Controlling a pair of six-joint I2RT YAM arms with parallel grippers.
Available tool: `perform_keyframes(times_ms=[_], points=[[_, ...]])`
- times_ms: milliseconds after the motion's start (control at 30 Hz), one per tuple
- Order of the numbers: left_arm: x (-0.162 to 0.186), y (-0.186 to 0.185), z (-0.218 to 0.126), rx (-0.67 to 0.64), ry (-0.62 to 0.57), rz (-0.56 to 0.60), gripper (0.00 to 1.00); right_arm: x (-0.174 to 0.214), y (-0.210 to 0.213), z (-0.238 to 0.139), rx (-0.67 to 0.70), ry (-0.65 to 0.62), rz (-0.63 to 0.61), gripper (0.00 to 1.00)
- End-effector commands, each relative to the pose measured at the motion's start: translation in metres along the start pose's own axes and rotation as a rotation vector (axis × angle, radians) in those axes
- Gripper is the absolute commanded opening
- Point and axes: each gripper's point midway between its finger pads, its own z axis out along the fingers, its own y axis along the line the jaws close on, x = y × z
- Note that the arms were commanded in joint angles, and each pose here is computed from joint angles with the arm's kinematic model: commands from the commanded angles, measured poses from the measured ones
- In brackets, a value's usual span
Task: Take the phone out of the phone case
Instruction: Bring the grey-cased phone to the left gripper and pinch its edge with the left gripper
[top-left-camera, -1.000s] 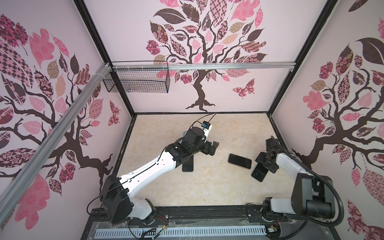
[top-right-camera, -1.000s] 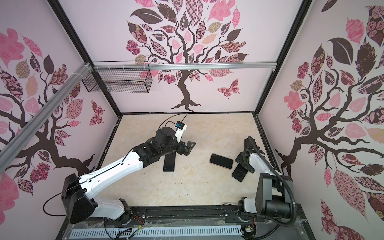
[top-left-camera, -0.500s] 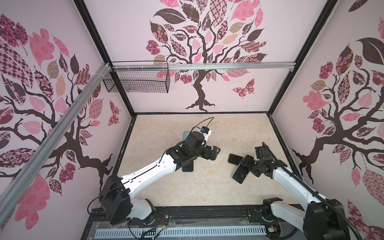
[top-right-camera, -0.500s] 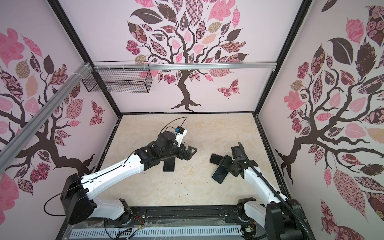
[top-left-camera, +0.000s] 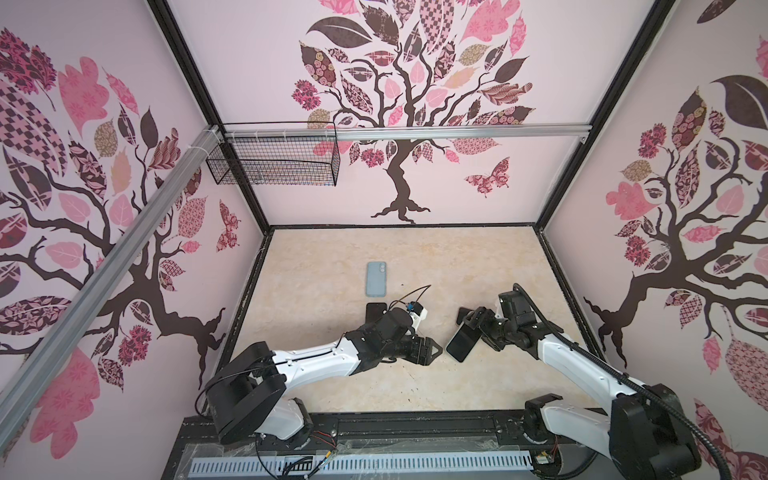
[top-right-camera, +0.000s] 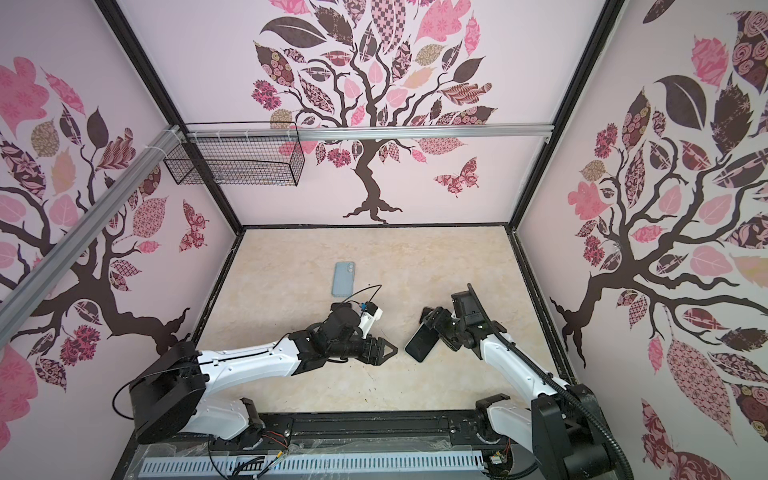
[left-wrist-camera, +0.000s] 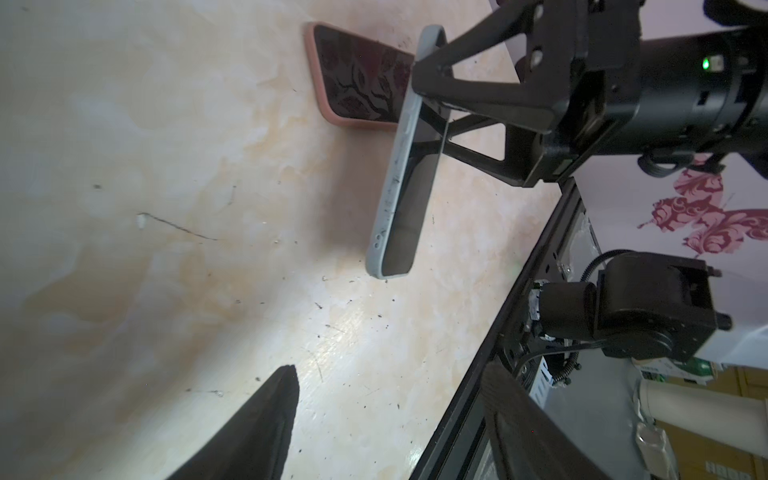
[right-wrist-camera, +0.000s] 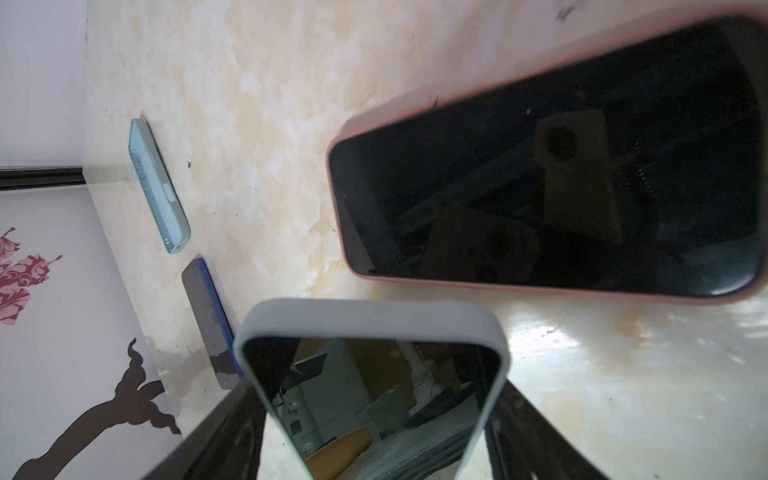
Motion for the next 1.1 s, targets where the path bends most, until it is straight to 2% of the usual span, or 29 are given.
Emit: perform_keyframes(times_ms=[0,233,433,967,1067], points=[[-0.003,-0.012,0.014,0.105,-0.016,-0.036,0.72,0.006,0.016,-0.004,-0.086,0.026,0.019,0.3],[0.005,-0.003,0.041,0.103,0.04,-0.015,0.7,0.012,0.021,-0.004,-0.127,0.059,0.029,0.29],[0.012,0.001,0.057,0.128,0.068,-0.017,0.61,0.016,0.027,-0.005,-0.171,0.079,0.074,0.28],[-0.01,-0.016,0.05,0.218,-0.056,-0.026,0.3,0.023,0.037,-0.016,-0.279,0.112,0.329,0.25],[-0.011,-0.018,0.047,0.223,-0.062,-0.02,0.28,0.023,0.035,-0.017,-0.304,0.106,0.396,0.25]])
